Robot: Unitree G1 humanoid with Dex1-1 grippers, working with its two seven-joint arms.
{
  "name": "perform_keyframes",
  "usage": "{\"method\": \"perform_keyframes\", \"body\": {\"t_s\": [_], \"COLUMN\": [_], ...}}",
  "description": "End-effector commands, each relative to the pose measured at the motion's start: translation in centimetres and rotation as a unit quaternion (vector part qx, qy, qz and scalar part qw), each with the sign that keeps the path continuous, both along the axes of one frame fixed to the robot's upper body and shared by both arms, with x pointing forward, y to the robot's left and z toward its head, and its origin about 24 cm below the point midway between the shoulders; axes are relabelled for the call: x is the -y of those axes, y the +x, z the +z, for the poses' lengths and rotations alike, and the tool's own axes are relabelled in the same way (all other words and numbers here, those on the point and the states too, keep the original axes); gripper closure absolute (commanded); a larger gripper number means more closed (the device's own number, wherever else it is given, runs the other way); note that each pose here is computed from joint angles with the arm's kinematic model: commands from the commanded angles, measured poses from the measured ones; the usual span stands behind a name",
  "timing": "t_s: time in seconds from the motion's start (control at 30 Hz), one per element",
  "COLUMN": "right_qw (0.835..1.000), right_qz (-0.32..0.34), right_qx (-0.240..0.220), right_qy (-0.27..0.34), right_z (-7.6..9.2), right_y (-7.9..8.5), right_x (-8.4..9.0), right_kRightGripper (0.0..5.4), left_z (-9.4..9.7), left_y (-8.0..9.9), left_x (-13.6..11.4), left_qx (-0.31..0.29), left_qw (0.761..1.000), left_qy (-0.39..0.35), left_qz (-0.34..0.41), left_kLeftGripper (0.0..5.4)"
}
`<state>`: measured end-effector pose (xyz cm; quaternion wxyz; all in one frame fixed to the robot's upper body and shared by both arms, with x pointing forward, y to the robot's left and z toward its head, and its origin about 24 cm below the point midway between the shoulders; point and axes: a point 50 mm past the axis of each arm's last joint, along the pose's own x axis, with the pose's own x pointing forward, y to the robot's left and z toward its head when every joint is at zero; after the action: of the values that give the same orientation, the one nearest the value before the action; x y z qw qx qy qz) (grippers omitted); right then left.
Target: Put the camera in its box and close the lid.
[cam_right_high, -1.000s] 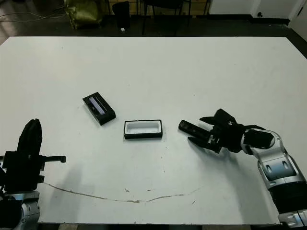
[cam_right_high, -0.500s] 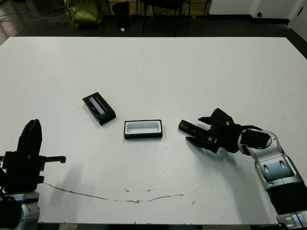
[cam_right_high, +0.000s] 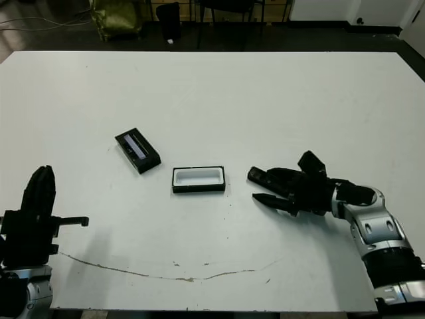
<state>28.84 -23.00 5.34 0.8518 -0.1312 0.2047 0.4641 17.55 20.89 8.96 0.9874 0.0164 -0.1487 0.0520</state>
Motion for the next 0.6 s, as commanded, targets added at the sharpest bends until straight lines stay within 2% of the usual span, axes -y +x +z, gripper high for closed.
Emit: {"method": "perform_keyframes", "body": {"t_s": [0.03,0.13,0.43,0.6], "right_qw": [0.994,0.993,0.991,0.992], "right_qz": [-0.021,-0.02,-0.004,-0.007], "right_qx": [-0.097,-0.09,-0.072,-0.079], "right_qy": [-0.041,-0.075,-0.114,-0.097], "right_z": [-4.2,-3.8,-2.7,-3.0], "right_y": [-2.6,-2.6,-2.6,-2.6], "right_x": [0.3,0.1,-0.7,-0.7], "right_kRightGripper": [2.07,2.07,2.07,2.07], "left_z": [-0.4,-0.4,-0.5,-0.4], "left_y": [-0.1,-0.1,-0.1,-0.1], "left_x": [-0.2,-0.2,-0.4,-0.4], "left_qx": [-0.017,-0.015,-0.012,-0.013], "left_qw": [1.0,1.0,1.0,1.0], "left_qy": [0.006,0.005,0.005,0.006], "left_qz": [-0.001,-0.001,-0.001,-0.002], "left_kLeftGripper": [5.4,5.4,5.4,5.4]}}
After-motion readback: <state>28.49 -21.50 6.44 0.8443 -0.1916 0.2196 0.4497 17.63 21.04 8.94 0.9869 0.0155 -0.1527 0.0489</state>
